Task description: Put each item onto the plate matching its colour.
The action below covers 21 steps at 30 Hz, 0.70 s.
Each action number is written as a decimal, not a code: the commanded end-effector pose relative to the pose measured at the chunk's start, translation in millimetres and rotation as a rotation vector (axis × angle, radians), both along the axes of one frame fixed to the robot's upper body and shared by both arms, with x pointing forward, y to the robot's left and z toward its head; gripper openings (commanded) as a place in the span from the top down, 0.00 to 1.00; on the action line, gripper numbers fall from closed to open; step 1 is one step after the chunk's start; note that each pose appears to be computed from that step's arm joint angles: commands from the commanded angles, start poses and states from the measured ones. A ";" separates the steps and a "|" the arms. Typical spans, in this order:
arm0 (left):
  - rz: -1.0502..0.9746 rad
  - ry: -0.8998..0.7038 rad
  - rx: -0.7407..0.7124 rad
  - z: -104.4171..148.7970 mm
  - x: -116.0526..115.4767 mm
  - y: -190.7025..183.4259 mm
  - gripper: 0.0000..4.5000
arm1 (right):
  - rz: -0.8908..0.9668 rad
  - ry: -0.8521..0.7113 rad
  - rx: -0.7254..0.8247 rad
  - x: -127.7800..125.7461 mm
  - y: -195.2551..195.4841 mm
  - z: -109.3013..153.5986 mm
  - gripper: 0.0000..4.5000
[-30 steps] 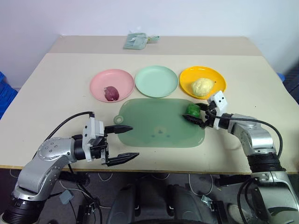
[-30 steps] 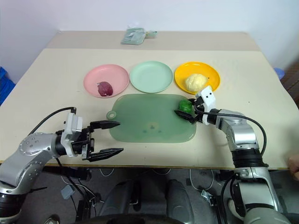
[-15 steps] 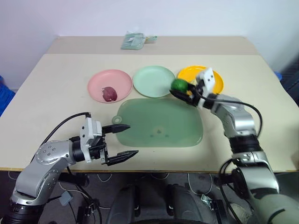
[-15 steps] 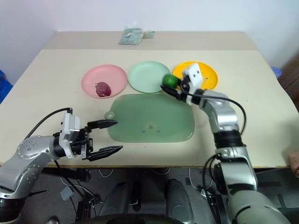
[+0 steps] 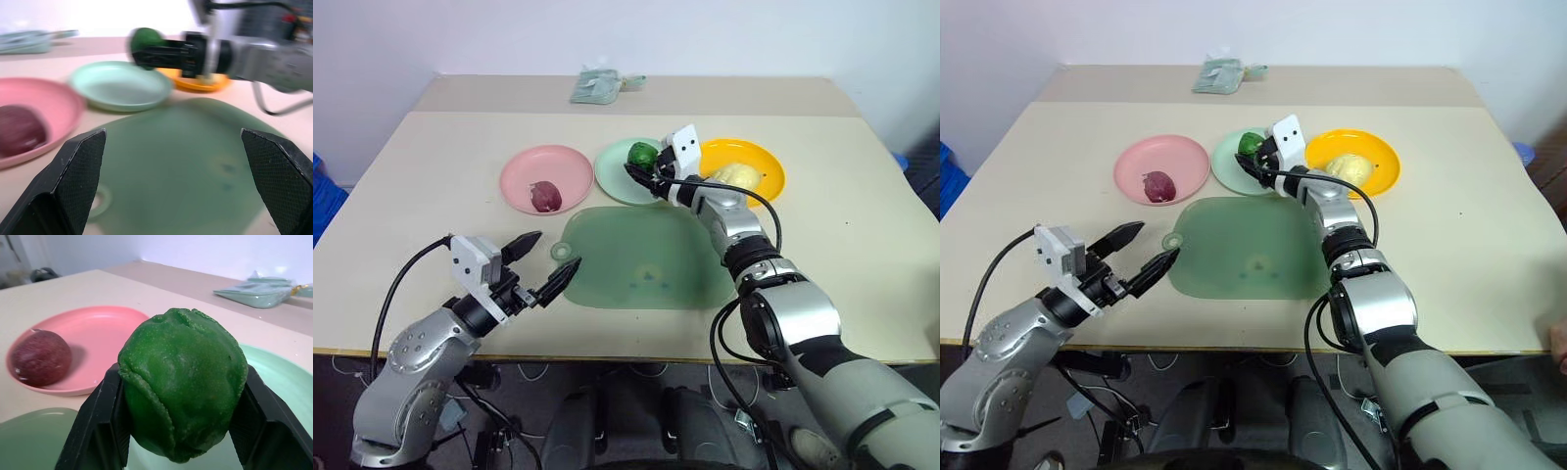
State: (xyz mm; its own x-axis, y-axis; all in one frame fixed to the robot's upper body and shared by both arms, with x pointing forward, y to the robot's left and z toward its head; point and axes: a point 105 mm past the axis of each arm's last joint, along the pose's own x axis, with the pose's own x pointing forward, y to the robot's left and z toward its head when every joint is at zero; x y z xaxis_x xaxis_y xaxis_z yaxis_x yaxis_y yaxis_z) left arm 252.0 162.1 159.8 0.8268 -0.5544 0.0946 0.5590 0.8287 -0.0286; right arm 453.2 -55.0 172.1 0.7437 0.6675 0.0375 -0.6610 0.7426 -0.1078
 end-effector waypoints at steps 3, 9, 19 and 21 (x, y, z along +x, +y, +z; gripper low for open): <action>0.091 -0.016 0.011 7.7 -5.1 5.2 0.00 | -0.043 -0.028 0.010 5.3 0.9 10.6 0.56; 0.135 -0.010 0.040 8.0 -3.8 6.5 0.00 | -0.112 -0.027 0.024 10.5 -7.2 12.5 0.02; 0.107 -0.011 0.118 -0.9 3.8 -0.8 0.00 | -0.056 -0.164 0.105 3.8 -31.3 45.0 0.02; 0.092 -0.006 0.130 -4.6 6.6 -3.7 0.00 | -0.008 -0.199 0.086 -4.9 -39.1 44.8 0.02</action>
State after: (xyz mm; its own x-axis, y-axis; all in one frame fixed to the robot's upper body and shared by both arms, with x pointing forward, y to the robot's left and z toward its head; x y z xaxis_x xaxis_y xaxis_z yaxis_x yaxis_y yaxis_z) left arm 257.9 161.7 150.9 0.8838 -0.4677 0.0155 0.4665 0.8832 0.0475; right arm 455.8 -87.3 198.5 0.7647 0.6225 0.1664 -0.6101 0.7826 -0.1241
